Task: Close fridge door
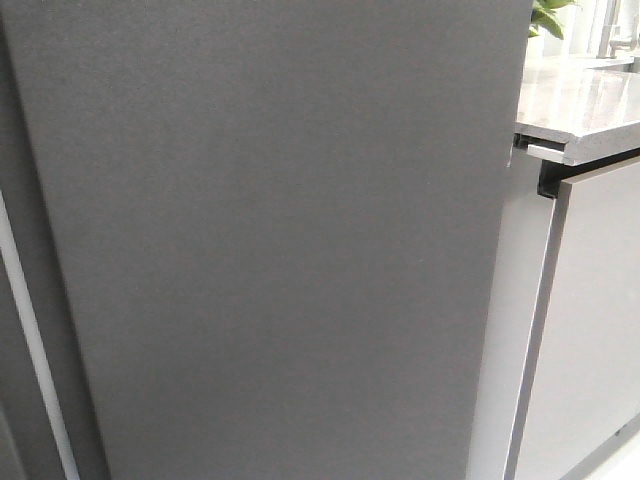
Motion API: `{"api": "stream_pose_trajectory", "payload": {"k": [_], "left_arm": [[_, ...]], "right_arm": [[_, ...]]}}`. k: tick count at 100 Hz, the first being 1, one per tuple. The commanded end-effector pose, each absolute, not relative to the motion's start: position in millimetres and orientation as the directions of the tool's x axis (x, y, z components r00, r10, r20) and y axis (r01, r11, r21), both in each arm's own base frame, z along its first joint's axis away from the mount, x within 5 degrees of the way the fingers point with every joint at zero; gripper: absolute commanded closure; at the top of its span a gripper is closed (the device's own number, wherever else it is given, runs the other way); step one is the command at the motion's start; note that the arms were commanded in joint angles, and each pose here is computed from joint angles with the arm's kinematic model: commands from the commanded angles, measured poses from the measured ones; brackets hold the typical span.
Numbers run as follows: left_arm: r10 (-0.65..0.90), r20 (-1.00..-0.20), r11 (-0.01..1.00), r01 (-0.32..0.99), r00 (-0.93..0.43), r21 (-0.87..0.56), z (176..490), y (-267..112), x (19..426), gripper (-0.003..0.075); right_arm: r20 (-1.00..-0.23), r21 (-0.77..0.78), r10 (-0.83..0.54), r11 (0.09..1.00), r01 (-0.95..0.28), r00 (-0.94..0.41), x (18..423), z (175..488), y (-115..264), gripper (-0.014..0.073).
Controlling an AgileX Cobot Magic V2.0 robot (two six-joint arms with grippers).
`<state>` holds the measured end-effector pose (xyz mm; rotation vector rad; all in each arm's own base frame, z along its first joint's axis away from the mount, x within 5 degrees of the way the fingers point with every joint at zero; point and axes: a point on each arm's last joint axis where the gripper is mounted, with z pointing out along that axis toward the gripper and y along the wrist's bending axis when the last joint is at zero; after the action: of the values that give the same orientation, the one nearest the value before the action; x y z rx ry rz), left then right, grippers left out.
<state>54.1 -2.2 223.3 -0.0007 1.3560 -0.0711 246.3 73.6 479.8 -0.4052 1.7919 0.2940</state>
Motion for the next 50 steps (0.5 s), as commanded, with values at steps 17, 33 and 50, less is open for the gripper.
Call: {"api": "stream_pose_trajectory", "payload": {"k": [17, 33, 50], "left_arm": [[-0.066, -0.962, 0.997, 0.056, 0.267, -0.053, 219.0, -2.0, 52.8, 0.0740], [-0.066, -0.962, 0.997, 0.056, 0.267, -0.053, 219.0, -2.0, 52.8, 0.0740], [-0.066, -0.962, 0.997, 0.056, 0.267, -0.053, 219.0, -2.0, 52.8, 0.0740]], "right_arm": [[-0.992, -0.017, -0.055, 0.948, -0.319, -0.110, 161.8, 479.9, 38.1, 0.0639], [-0.995, 0.049, 0.020, 0.949, -0.313, -0.096, 120.1, 457.5, 33.1, 0.0639], [-0.995, 0.076, 0.051, 0.947, -0.311, -0.087, 87.4, 432.8, 29.0, 0.0639]]}}
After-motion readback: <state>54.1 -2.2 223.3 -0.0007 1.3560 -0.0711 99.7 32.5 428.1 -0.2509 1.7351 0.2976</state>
